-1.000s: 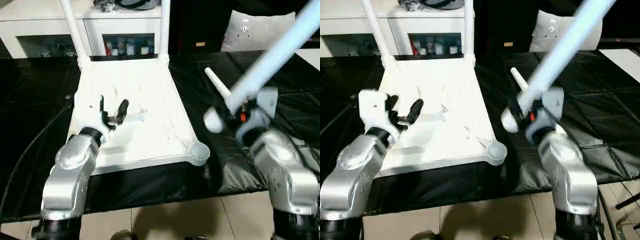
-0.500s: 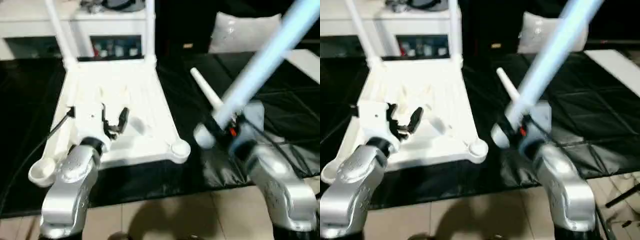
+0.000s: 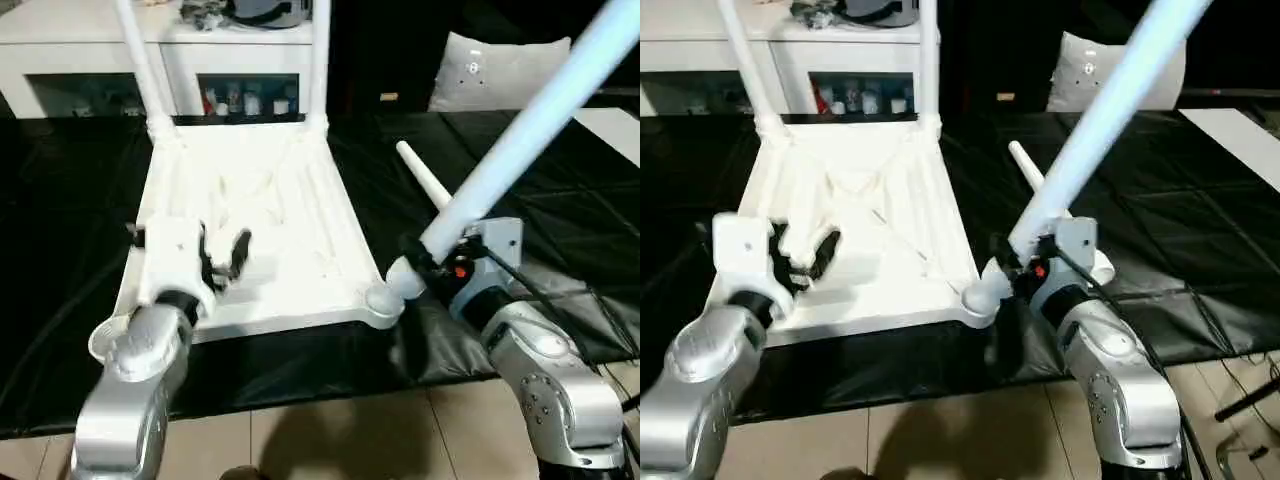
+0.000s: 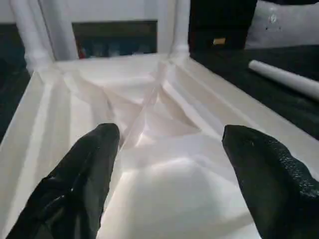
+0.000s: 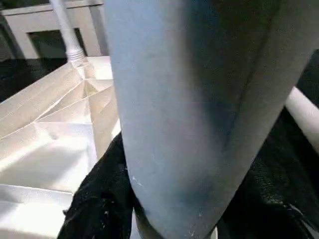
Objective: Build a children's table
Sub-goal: Pick table leg, then move to table
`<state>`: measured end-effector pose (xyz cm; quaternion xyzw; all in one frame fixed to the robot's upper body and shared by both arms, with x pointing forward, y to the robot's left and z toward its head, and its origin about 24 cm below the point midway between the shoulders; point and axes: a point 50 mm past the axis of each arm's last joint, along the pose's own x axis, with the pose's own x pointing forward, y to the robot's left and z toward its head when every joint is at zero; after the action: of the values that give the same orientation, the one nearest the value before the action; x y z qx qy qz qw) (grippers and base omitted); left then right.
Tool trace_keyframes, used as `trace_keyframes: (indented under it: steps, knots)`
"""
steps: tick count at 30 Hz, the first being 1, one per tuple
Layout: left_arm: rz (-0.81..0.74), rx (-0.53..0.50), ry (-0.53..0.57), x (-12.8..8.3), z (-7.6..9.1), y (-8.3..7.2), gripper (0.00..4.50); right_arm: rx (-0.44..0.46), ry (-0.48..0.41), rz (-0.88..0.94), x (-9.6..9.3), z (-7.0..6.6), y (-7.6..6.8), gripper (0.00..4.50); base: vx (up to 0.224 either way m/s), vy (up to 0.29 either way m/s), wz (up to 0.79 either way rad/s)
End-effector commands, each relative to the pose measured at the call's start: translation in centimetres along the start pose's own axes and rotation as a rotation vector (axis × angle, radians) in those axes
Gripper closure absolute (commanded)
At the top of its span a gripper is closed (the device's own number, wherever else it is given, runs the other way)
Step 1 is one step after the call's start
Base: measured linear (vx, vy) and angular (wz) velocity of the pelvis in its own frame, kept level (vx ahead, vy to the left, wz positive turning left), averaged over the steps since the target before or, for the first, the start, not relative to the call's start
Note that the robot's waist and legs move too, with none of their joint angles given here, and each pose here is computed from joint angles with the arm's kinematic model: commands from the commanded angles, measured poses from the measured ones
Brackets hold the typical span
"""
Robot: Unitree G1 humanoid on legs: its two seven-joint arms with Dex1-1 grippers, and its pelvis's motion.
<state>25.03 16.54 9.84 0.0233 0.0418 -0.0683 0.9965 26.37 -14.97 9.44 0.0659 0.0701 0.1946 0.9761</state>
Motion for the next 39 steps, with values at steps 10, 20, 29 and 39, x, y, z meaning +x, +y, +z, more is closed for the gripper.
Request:
trace_keyframes:
  steps: [10, 20, 29, 39]
  knots:
    - [-0.052, 0.033, -0.029, 0.4, 0.4, -0.8, 0.76, -0.046, -0.011, -0.013, 0.4, 0.4, -0.2, 2.64, 0.0, 0.0, 0.0]
    - [-0.102, 0.026, -0.021, 0.7, 0.3, -1.3, 0.76, -0.015, -0.026, -0.048, -0.2, 0.2, -0.7, 2.64, 0.007, -0.018, 0.28]
    - [-0.106, 0.019, -0.024, 0.9, 0.3, -1.3, 0.76, -0.051, -0.048, -0.062, 0.0, 0.8, -1.0, 2.64, 0.012, 0.001, -0.01]
    - [-0.108, 0.029, -0.021, 0.9, 0.3, -1.2, 0.76, -0.054, -0.063, -0.06, -0.1, 1.0, -0.5, 2.64, 0.085, 0.005, 0.12]
